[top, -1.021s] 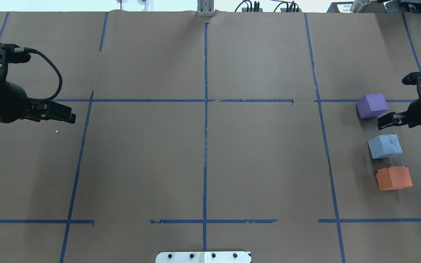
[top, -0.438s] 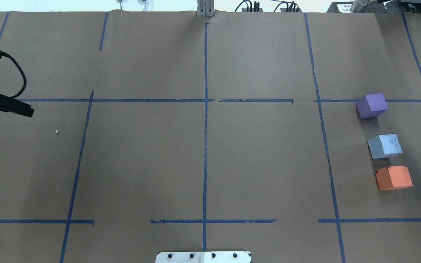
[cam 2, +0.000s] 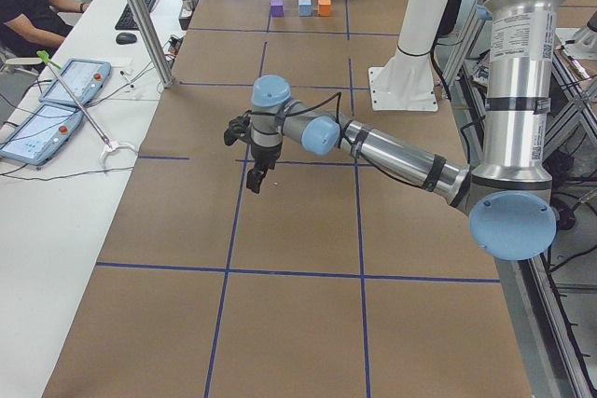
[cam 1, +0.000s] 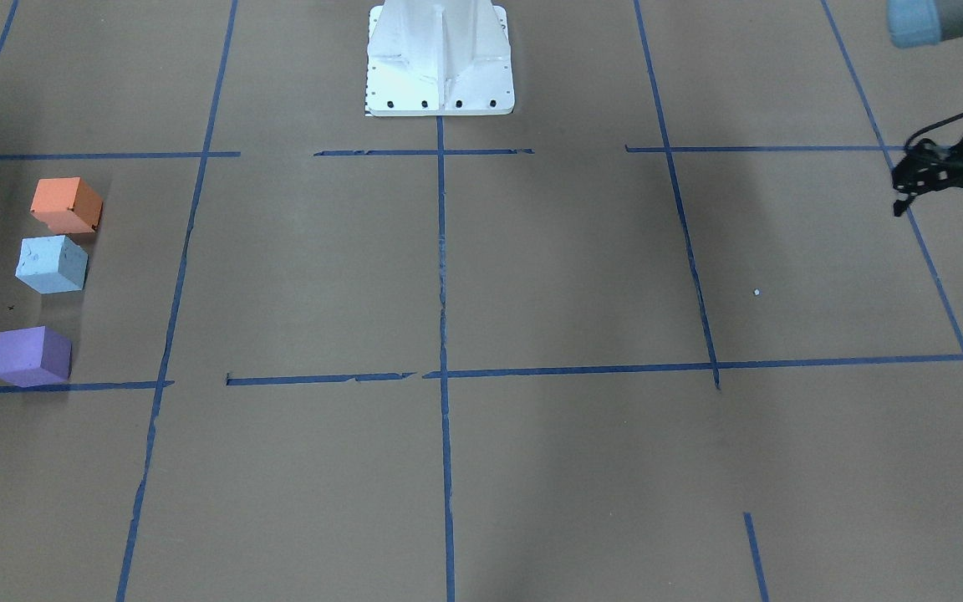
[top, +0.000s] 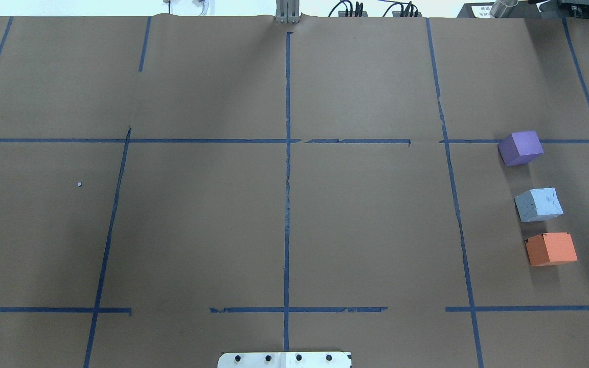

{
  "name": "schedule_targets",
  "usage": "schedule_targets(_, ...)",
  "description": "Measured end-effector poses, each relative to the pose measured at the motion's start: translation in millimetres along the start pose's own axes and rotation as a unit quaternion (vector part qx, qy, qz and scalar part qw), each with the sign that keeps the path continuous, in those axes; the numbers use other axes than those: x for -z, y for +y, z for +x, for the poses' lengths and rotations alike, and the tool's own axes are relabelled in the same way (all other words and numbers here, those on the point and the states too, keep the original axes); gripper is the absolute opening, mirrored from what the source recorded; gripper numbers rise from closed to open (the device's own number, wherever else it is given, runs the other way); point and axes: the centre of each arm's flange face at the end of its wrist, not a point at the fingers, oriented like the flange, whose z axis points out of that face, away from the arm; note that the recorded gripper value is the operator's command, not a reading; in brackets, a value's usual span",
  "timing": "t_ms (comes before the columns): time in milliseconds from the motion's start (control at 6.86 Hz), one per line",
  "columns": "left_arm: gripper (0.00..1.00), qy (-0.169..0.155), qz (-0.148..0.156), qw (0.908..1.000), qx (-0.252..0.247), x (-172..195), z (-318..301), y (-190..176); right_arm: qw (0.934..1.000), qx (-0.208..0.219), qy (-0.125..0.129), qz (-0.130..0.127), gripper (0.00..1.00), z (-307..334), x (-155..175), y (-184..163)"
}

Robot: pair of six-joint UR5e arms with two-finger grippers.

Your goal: Place blue block between orange and purple blocks

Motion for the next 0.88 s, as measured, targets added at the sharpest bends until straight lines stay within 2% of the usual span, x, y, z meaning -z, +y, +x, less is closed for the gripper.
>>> schedule_targets(146, 1.00, 0.021, 0.001, 0.9997, -0.010, 3.3, -59.7, 16.2, 0.9999, 0.009, -0.003, -0.007, 1.00, 9.1, -2.4, 8.5)
schedule_targets(292, 1.00, 0.035, -0.005, 0.9994, 0.002, 4.8, -91.2, 28.6, 0.9998, 0.013, -0.004, -0.012, 1.00, 14.9, -6.6, 10.8)
schedule_targets(583, 1.00, 0.049, -0.030, 0.9974, 0.043, 5.0, -106.7, 38.2, 0.9998, 0.015, -0.005, -0.014, 1.00, 19.1, -10.6, 9.5)
schedule_targets(875, 1.00, 0.049, -0.031, 0.9973, 0.045, 7.1, -106.6, 37.9, 0.9997, 0.018, -0.014, -0.007, 1.00, 12.3, -5.7, 7.5)
